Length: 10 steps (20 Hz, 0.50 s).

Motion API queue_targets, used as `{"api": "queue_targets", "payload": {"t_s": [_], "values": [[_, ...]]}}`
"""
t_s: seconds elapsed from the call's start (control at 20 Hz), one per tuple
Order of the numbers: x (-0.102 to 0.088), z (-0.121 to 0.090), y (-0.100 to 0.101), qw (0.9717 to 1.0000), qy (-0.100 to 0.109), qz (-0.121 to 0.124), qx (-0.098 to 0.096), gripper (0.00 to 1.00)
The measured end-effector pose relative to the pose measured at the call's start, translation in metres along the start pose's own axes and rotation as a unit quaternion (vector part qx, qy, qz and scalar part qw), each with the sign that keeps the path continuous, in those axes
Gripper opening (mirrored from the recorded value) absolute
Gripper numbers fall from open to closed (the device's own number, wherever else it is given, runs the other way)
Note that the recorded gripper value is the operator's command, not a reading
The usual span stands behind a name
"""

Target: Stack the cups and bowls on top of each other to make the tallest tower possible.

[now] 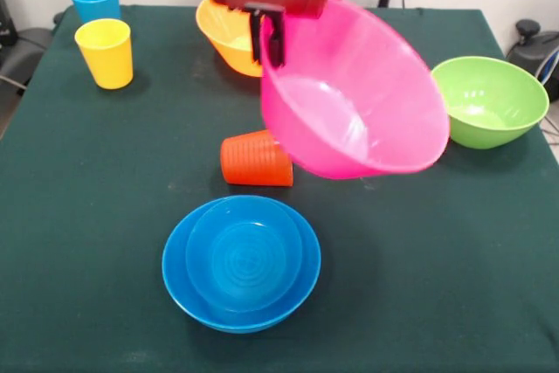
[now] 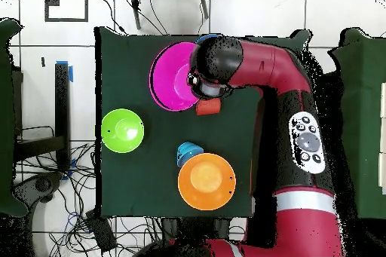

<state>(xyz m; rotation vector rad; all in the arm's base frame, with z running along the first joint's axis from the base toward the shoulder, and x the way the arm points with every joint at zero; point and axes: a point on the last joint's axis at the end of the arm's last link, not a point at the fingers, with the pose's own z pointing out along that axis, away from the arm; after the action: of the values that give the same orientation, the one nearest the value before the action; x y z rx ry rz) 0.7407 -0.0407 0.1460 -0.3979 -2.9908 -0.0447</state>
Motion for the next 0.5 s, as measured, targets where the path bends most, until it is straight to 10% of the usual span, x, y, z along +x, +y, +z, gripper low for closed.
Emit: {"api": "queue_targets", "payload": {"t_s": [0.5], "values": [[-0.076, 0.046, -0.028, 0.9994, -0.019, 0.014, 0.026, 0.00]]}}
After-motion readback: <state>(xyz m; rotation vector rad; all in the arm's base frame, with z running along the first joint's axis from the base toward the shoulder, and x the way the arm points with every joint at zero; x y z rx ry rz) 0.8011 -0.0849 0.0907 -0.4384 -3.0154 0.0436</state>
